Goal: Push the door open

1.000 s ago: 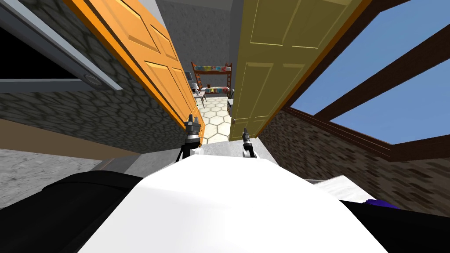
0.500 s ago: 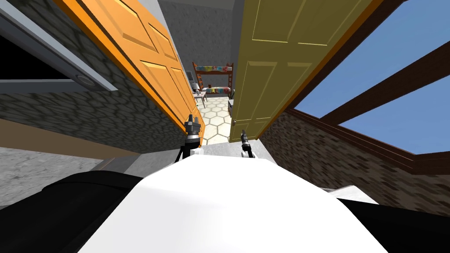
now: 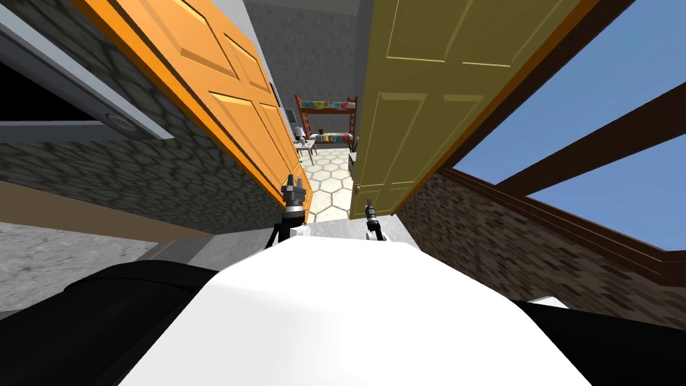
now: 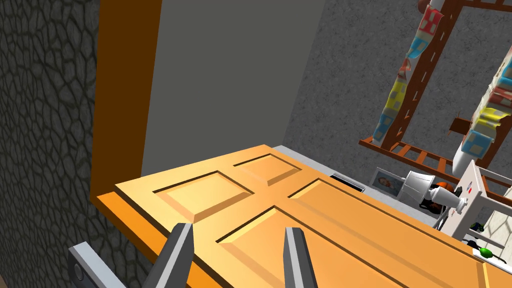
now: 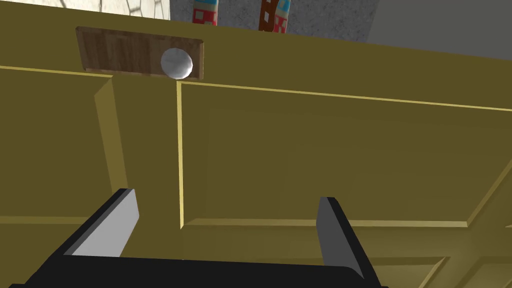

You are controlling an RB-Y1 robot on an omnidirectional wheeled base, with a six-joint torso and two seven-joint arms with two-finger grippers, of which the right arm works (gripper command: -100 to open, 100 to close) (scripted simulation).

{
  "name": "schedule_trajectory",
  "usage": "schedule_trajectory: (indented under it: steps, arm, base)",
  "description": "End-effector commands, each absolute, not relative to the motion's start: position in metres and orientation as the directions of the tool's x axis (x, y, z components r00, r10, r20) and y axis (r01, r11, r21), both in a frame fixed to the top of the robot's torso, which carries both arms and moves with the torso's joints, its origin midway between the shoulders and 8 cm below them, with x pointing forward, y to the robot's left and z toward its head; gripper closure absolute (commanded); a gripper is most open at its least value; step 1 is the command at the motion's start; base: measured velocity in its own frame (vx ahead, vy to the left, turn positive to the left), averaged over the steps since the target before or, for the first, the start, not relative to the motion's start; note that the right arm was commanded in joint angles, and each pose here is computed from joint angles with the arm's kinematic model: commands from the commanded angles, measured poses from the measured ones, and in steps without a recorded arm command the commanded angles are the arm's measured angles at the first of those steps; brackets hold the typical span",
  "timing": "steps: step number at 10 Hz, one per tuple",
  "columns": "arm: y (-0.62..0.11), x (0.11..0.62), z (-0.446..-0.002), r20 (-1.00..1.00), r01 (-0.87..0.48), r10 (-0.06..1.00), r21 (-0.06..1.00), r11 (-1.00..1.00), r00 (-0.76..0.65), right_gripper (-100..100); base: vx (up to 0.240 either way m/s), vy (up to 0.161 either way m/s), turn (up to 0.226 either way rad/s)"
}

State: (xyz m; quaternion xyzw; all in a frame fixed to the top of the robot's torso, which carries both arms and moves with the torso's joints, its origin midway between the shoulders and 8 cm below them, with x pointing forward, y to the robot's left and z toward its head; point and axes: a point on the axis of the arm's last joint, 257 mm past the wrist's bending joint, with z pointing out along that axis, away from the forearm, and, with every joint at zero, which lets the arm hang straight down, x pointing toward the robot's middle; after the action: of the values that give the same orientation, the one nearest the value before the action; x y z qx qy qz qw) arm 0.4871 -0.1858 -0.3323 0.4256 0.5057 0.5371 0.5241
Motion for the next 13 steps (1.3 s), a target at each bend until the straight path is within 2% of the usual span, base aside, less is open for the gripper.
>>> schedule_trajectory:
  steps: [1, 13]
  arm:
    - [-0.182, 0.486, -0.34, -0.065, -0.116, 0.993, 0.992, 0.054, -0.095, -100]
    - [-0.142, 0.477, -0.389, -0.005, -0.008, 0.99, 1.0, 0.004, -0.142, -100]
  base:
    - [0.096, -0.031, 0.031]
    - [0.1, -0.039, 0.031]
